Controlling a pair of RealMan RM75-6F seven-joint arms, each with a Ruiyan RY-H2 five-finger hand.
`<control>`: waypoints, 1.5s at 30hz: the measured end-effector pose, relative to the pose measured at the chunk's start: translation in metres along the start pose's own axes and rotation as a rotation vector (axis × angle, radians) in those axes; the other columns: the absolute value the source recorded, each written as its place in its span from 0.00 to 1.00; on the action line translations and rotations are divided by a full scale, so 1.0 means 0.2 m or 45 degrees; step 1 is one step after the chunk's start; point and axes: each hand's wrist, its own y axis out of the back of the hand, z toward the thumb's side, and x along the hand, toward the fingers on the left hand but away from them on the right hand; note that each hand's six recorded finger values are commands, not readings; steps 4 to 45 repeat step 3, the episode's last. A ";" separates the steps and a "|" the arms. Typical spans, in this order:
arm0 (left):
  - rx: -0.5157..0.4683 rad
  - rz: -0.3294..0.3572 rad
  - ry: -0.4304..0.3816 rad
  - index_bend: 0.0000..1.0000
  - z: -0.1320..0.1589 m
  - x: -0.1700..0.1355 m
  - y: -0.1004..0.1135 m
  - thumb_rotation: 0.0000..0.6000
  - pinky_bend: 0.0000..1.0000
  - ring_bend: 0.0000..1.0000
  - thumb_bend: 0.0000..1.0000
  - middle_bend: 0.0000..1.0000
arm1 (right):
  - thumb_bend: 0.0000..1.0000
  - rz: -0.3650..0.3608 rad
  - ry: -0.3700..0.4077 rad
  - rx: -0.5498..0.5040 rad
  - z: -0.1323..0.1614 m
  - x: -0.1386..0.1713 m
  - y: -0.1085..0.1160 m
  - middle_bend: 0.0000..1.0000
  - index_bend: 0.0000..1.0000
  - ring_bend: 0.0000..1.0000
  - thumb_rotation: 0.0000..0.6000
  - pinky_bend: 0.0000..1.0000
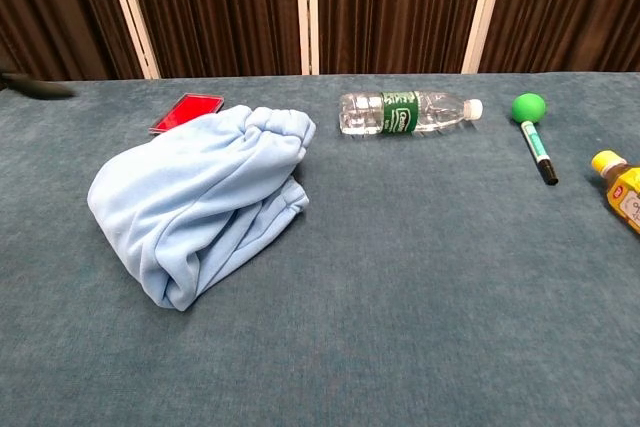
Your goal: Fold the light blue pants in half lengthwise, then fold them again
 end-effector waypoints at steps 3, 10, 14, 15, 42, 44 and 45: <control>0.073 0.034 0.139 0.00 -0.09 -0.20 0.08 1.00 0.00 0.00 0.06 0.00 | 0.00 -0.011 -0.004 0.033 0.00 0.00 0.00 0.00 0.00 0.00 1.00 0.00; 0.073 0.034 0.139 0.00 -0.09 -0.20 0.08 1.00 0.00 0.00 0.06 0.00 | 0.00 -0.011 -0.004 0.033 0.00 0.00 0.00 0.00 0.00 0.00 1.00 0.00; 0.073 0.034 0.139 0.00 -0.09 -0.20 0.08 1.00 0.00 0.00 0.06 0.00 | 0.00 -0.011 -0.004 0.033 0.00 0.00 0.00 0.00 0.00 0.00 1.00 0.00; 0.073 0.034 0.139 0.00 -0.09 -0.20 0.08 1.00 0.00 0.00 0.06 0.00 | 0.00 -0.011 -0.004 0.033 0.00 0.00 0.00 0.00 0.00 0.00 1.00 0.00; 0.073 0.034 0.139 0.00 -0.09 -0.20 0.08 1.00 0.00 0.00 0.06 0.00 | 0.00 -0.011 -0.004 0.033 0.00 0.00 0.00 0.00 0.00 0.00 1.00 0.00; 0.073 0.034 0.139 0.00 -0.09 -0.20 0.08 1.00 0.00 0.00 0.06 0.00 | 0.00 -0.011 -0.004 0.033 0.00 0.00 0.00 0.00 0.00 0.00 1.00 0.00; 0.073 0.034 0.139 0.00 -0.09 -0.20 0.08 1.00 0.00 0.00 0.06 0.00 | 0.00 -0.011 -0.004 0.033 0.00 0.00 0.00 0.00 0.00 0.00 1.00 0.00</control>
